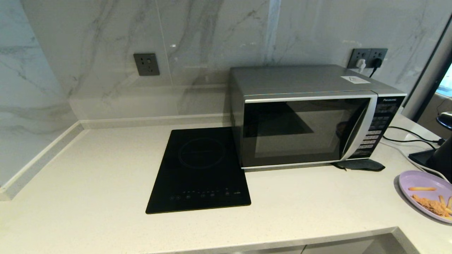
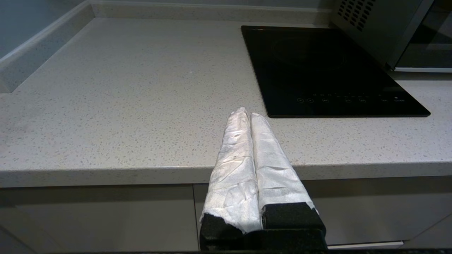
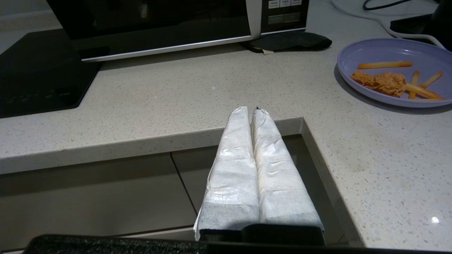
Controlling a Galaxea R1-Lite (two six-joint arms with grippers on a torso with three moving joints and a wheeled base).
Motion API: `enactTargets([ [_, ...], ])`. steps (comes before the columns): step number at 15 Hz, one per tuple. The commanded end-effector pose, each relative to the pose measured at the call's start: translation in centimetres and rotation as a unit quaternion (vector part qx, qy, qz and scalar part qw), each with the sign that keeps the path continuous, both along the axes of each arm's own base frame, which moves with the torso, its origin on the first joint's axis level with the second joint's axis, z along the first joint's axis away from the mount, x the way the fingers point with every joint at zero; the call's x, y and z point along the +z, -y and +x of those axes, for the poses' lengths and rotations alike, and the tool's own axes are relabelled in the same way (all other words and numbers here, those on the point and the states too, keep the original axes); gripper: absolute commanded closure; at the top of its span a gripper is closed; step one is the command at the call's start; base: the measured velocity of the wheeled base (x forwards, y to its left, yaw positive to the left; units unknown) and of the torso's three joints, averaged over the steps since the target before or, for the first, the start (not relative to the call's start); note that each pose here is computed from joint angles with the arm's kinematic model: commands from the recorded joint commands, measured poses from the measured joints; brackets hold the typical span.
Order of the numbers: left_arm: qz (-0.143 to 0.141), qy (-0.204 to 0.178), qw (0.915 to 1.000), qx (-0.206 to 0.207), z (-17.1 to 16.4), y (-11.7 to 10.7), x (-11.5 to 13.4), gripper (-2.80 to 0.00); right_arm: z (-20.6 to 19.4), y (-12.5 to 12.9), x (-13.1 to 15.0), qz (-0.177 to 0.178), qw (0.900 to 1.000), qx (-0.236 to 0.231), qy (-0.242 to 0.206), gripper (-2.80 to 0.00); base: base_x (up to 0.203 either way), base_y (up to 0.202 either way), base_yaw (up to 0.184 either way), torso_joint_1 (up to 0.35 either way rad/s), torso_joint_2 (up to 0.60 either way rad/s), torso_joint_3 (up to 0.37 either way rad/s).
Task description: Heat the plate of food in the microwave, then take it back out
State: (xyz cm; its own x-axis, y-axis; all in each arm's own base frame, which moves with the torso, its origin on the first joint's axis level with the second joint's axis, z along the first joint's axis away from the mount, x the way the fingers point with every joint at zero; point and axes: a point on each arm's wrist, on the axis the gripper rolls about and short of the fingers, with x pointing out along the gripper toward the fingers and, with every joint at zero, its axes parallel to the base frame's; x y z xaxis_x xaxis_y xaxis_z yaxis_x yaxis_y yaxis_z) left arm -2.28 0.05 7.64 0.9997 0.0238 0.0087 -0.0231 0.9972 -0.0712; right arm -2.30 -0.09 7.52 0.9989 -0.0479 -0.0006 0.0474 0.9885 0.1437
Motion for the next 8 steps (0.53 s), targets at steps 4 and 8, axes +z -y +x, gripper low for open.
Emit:
enactTargets([
  [4,-0.001,-0.001,1.0,0.0,0.01,0.0,0.01,0.0,0.02,0.0,-0.05,0.001,1.0,0.0,-0.002,0.0,0.0,0.0,0.0,0.0,0.0,0.0],
  [8,-0.001,-0.001,1.0,0.0,0.01,0.0,0.01,0.0,0.02,0.0,-0.03,0.002,1.0,0.0,-0.001,0.0,0.0,0.0,0.0,0.0,0.0,0.0],
])
